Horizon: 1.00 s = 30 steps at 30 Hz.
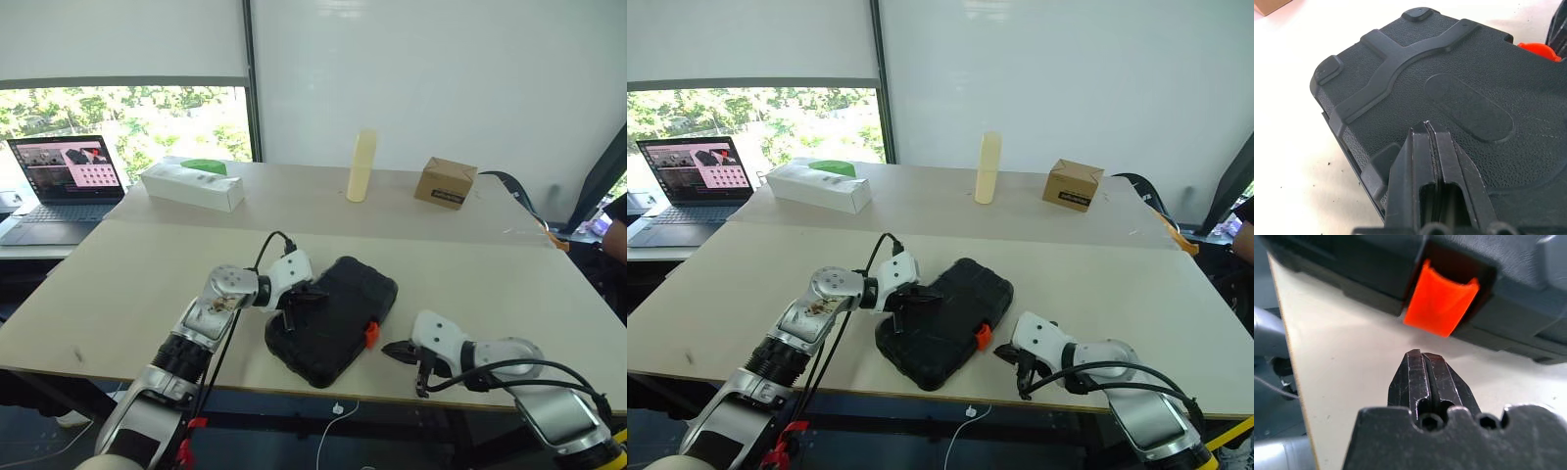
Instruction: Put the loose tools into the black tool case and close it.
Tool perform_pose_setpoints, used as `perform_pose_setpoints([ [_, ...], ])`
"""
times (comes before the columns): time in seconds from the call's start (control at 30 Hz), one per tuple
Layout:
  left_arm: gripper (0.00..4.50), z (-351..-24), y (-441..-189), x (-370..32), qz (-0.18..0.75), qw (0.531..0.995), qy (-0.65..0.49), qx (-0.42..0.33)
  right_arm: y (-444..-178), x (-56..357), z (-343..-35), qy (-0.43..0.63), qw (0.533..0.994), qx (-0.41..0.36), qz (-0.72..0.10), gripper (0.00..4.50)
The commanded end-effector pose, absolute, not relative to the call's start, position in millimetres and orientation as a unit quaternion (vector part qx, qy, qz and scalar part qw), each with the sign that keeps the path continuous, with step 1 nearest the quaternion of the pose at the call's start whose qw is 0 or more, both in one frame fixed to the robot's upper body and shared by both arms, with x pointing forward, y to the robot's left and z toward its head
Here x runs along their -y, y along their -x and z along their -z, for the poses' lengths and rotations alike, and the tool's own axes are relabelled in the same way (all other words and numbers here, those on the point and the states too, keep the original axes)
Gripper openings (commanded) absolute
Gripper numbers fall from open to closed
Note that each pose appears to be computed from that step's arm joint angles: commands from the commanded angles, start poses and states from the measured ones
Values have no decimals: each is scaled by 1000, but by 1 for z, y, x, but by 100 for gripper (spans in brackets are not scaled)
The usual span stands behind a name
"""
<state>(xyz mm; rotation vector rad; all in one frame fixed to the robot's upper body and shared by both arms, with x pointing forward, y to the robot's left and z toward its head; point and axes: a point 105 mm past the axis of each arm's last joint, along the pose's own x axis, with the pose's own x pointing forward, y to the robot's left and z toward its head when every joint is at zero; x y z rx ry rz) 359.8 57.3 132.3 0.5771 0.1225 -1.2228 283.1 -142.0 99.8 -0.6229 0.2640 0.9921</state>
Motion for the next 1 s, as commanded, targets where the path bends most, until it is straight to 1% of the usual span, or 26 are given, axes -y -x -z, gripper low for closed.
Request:
perform_pose_setpoints([
  [0.03, 1, -93, -355, -64, 568, 769, -265, -123, -294, 134, -112, 299, 830, -87, -462, 0],
  [0.4, 1, -95, -359, -68, 563, 774, -263, -122, -314, 111, -115, 293, 832, -59, -467, 0],
  [0.57, 1, -93, -359, -71, 560, 774, -266, -129, -315, 106, -116, 291, 833, -55, -468, 0],
  [0.7, 1, -95, -360, -75, 553, 782, -261, -121, -310, 110, -117, 288, 833, -57, -469, 0],
  [0.8, 1, -113, -361, -81, 551, 799, -228, -74, -302, 122, -119, 292, 833, -61, -465, 0],
  [0.83, 1, -124, -360, -86, 555, 803, -211, -48, -298, 131, -121, 286, 838, -61, -460, 0],
  [0.87, 1, -132, -358, -96, 552, 811, -191, -39, -294, 139, -125, 276, 846, -55, -453, 0],
  [0.9, 26, -144, -355, -110, 551, 815, -180, -8, -285, 149, -132, 254, 854, -45, -453, 29],
  [0.93, 53, -151, -349, -124, 554, 815, -171, 4, -277, 158, -138, 239, 859, -37, -451, 60],
  [0.97, 74, -154, -345, -135, 556, 814, -167, 3, -273, 165, -141, 233, 864, -31, -446, 80],
  [1.0, 102, -154, -341, -141, 559, 813, -165, 1, -269, 170, -143, 231, 866, -29, -442, 112],
])
